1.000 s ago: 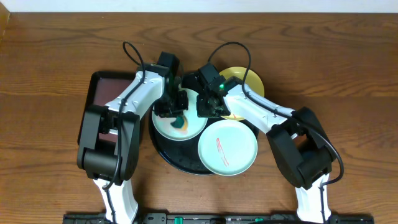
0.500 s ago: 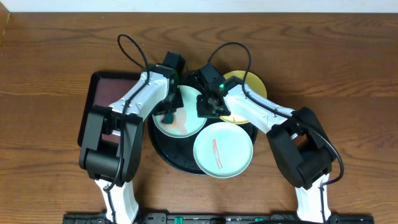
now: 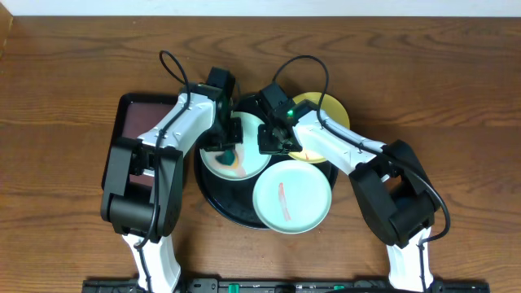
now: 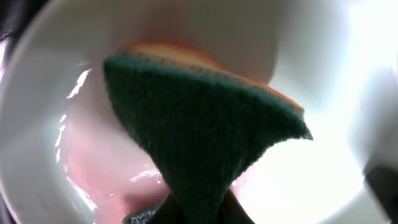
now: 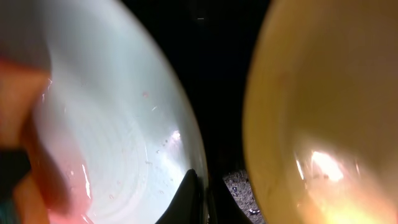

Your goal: Clean dirty plates on tray and stack at the side

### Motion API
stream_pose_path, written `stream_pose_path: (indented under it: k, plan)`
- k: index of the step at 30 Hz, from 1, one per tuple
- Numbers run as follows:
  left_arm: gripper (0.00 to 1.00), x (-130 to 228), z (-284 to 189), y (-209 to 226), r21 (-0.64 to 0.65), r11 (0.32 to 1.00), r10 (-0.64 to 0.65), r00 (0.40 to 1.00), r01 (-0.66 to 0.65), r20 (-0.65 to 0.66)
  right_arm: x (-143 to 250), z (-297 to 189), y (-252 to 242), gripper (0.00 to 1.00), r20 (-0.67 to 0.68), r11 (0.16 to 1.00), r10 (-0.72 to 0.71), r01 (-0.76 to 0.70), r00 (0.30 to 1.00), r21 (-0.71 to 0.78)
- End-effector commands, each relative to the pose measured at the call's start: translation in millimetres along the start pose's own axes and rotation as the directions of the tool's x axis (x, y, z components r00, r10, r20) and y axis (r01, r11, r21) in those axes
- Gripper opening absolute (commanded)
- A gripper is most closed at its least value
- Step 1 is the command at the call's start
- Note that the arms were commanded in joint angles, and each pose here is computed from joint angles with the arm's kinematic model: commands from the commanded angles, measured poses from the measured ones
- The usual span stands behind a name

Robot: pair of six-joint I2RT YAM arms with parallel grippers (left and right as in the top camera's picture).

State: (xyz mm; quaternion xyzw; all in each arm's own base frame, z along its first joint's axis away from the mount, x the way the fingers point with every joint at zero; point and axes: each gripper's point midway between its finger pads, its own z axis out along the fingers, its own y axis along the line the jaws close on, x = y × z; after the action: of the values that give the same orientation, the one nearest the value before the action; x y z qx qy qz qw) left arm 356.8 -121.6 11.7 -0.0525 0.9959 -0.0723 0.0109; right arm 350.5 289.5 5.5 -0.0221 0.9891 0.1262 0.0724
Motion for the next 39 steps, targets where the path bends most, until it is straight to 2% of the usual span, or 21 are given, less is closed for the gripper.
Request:
stream_pose_path:
  k: [1,5,11,17,20,24,28,34,39]
  plan:
    - [0.07,-25.2,8.2,22.6,-0.118,0.984,-0.120,0.985,0.135,0.125,9.7,12.1,-0.4,0.02,-0.033,1.000,-0.020,0.021,0.999,0.013]
    - [0.07,-48.3,-11.0,47.5,-0.222,0.952,-0.158,0.957,0.213,0.243,9.4,12.0,-0.8,0.02,-0.033,1.000,-0.019,0.020,0.999,0.013]
    - [0.07,-59.2,-66.4,51.1,-0.218,0.948,-0.160,0.941,0.231,0.300,8.5,11.9,-1.9,0.01,-0.032,1.000,-0.016,0.017,0.999,0.014]
    - [0.07,-38.6,-129.1,61.4,-0.220,0.954,-0.127,0.941,0.202,0.313,5.3,11.8,0.4,0.01,-0.019,1.000,-0.019,0.019,1.000,0.004]
    - [0.07,-26.6,-150.7,78.2,-0.219,0.946,-0.161,0.934,0.238,0.320,3.1,8.5,10.1,0.01,-0.014,0.997,-0.060,0.059,0.998,-0.042]
    - [0.07,-17.7,-166.4,104.8,-0.204,0.932,-0.226,0.921,0.299,0.318,-0.4,-4.9,20.7,0.01,0.001,0.989,-0.124,0.123,0.992,-0.082]
    - [0.08,-17.6,-167.8,124.1,-0.126,0.935,-0.285,0.915,0.330,0.285,-7.6,-23.8,25.3,0.01,0.050,0.984,-0.156,0.159,0.987,-0.082]
    - [0.07,-17.4,-169.9,154.0,-0.082,0.909,-0.373,0.886,0.408,0.275,-25.1,-53.2,13.2,0.01,0.183,0.974,-0.219,0.204,0.958,0.096]
    - [0.08,-16.8,-171.2,163.6,-0.081,0.898,-0.396,0.875,0.433,0.278,-48.5,-97.9,0.5,0.01,0.348,0.917,-0.324,0.201,0.880,0.345]
